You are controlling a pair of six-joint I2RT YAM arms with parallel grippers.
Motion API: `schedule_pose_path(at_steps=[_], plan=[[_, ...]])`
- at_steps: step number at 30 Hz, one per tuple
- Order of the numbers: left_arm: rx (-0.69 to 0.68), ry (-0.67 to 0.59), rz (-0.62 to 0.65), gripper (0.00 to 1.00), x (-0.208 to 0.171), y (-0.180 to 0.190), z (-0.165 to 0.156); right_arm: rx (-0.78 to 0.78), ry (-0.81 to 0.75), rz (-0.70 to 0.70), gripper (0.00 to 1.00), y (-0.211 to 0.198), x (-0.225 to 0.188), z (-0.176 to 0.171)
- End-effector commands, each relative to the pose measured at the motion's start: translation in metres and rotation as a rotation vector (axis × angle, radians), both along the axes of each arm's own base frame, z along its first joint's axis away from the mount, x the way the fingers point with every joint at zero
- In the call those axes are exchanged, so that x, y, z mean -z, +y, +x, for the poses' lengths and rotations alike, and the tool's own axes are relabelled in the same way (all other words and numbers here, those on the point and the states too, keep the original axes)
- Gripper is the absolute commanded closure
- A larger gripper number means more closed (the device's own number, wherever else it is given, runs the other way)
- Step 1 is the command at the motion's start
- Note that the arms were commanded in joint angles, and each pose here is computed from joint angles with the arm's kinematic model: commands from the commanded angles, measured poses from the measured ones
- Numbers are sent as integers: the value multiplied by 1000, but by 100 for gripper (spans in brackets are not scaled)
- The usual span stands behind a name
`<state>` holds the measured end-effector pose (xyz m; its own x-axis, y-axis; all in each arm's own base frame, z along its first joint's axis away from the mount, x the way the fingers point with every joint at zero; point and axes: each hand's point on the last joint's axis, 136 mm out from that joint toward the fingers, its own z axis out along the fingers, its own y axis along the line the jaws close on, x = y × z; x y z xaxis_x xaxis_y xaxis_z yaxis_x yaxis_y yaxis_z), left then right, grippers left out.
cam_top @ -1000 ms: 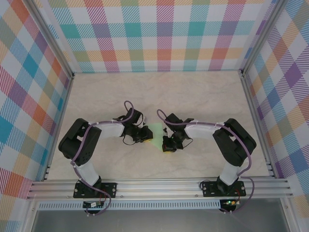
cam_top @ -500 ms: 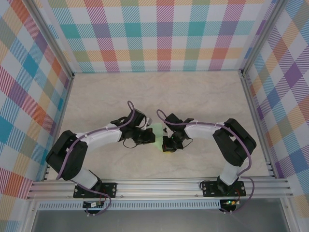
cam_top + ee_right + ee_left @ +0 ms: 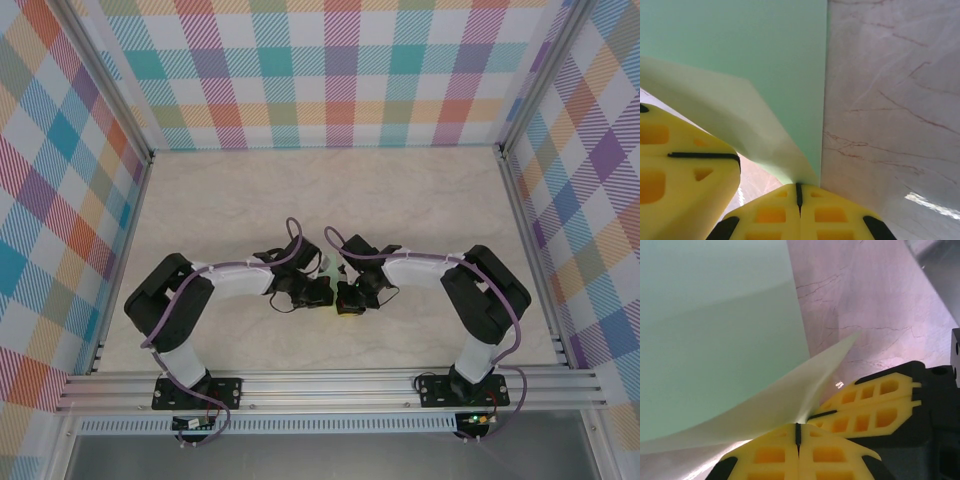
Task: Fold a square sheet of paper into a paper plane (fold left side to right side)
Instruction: Third fold the triangle at the center of the table.
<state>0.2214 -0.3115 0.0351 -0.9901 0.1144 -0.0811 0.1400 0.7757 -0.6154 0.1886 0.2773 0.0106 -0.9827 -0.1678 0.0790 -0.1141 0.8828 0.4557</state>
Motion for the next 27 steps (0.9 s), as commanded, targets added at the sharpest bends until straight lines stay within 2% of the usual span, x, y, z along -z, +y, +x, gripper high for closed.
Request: schedule_pose_path(at_steps=[1,15,27], plan=[[7,-17,-31,95,-6,-12,5,-21,47,-214,100,-42,39,-21],[7,-17,100,96,27,9,4,-29,52,-244,100,-48,41,-24],[-16,-35,153,98,48,38,6,-33,55,-269,100,-53,43,-26]])
